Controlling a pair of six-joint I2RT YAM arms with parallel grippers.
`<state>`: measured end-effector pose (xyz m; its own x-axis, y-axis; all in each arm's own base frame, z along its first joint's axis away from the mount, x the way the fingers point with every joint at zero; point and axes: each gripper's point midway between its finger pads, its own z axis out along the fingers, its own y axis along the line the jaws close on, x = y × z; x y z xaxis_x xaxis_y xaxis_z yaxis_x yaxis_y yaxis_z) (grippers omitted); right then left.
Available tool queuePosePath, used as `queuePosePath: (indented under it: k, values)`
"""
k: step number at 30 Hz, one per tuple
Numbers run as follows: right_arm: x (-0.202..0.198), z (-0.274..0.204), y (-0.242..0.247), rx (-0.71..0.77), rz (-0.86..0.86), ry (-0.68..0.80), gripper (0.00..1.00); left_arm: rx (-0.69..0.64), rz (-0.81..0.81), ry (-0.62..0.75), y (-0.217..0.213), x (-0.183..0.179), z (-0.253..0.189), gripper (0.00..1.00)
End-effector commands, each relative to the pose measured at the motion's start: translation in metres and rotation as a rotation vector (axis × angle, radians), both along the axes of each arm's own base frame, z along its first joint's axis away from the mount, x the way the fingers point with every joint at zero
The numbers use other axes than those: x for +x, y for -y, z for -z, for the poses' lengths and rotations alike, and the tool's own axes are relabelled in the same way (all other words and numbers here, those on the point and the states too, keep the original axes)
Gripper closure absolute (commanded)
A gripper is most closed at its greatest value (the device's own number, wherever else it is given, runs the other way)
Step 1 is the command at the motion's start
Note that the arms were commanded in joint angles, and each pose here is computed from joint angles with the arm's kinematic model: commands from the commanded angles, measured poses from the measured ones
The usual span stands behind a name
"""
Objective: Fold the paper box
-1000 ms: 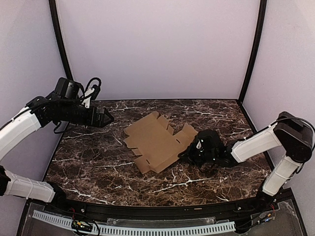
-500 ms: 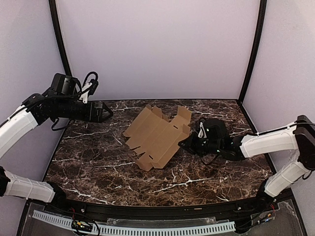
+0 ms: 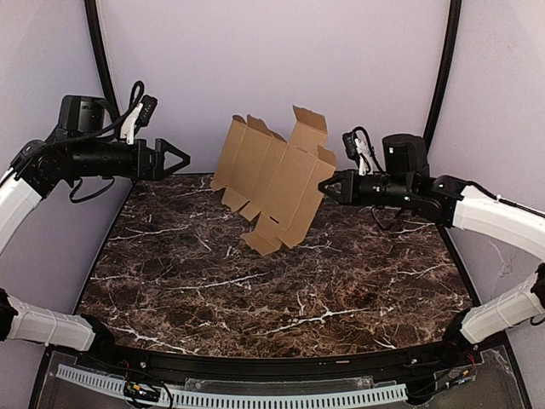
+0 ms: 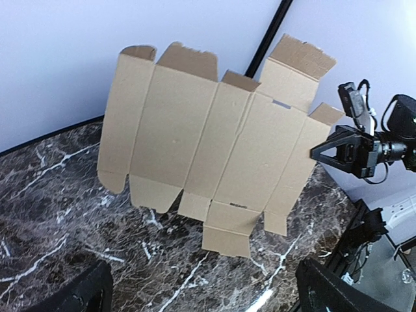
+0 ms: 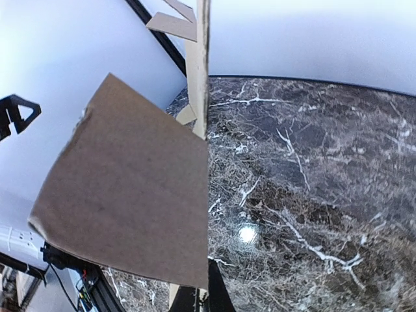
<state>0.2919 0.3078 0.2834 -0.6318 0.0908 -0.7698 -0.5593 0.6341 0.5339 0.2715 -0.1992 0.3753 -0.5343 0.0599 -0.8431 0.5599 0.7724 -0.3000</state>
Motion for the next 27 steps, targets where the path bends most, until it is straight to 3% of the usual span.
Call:
queuePosePath:
  k: [1, 12, 19, 27]
  values:
    - [-0.017, -0.018, 0.004, -0.186, -0.169, 0.151, 1.0, -0.077, 0.119, 0.067, 0.015, -0.012, -0.033, 0.01]
    - [-0.039, -0.034, 0.01, -0.495, -0.483, 0.365, 1.0, -0.085, 0.341, 0.22, 0.037, -0.03, -0.068, 0.01]
    - [-0.05, -0.027, 0.005, -0.547, -0.624, 0.294, 1.0, -0.029, 0.494, 0.311, 0.049, -0.039, -0.084, 0.01]
    - [-0.054, -0.024, -0.014, -0.507, -0.687, 0.194, 1.0, 0.004, 0.589, 0.256, 0.061, -0.038, -0.072, 0.01]
